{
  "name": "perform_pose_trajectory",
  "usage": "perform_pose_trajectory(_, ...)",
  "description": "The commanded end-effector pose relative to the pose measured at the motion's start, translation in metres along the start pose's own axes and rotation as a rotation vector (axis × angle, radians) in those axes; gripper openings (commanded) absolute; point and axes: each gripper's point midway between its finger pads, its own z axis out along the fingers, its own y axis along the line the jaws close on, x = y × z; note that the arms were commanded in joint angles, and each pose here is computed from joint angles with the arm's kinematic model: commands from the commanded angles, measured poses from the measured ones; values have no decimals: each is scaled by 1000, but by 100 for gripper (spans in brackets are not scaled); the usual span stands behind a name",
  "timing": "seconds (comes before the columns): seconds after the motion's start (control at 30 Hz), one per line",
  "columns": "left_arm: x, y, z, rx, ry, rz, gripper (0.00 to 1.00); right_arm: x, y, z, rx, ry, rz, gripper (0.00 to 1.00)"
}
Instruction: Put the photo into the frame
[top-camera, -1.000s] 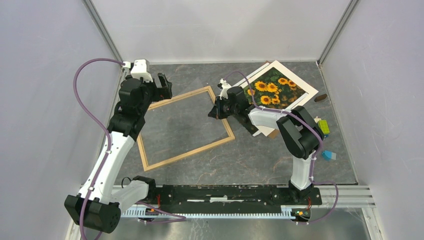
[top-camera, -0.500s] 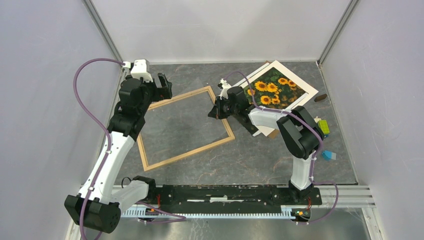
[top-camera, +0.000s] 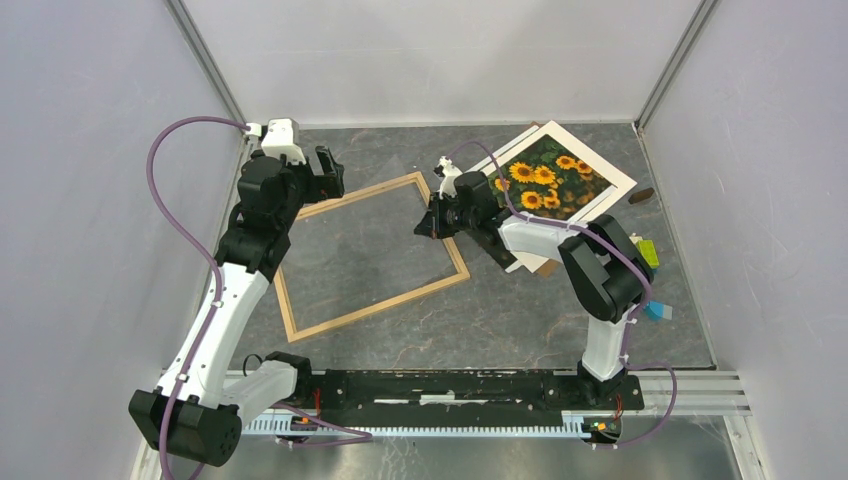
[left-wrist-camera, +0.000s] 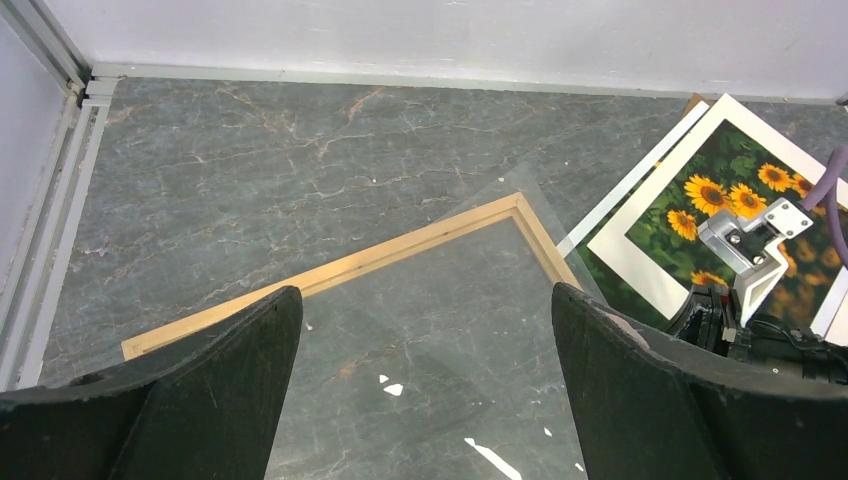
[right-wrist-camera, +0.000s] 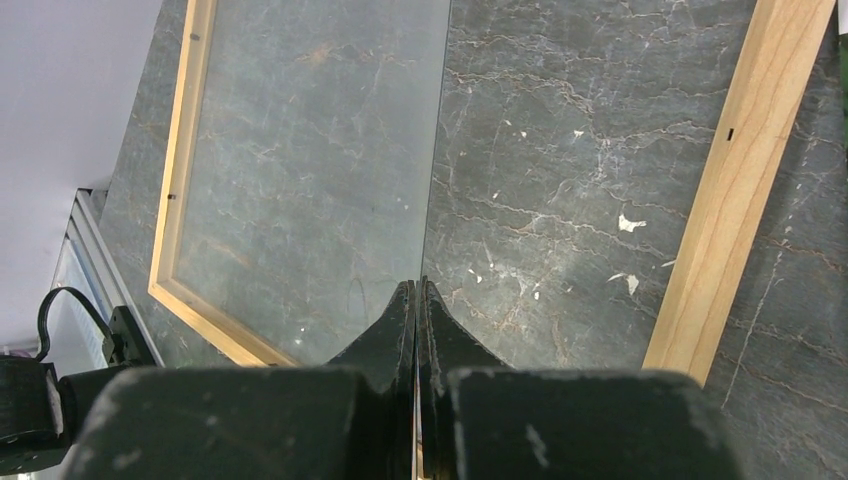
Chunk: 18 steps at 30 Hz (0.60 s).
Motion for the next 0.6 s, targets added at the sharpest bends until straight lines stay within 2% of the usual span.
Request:
perform_pose_trajectory(0.0, -17, 2, -3, -2, -59, 44, 100, -20, 23, -13, -42, -54, -46, 0)
perform_pose_trajectory(0.57, -17, 1, -3, -1, -60, 42, 100, -21, 26, -15, -35, -64, -63, 0)
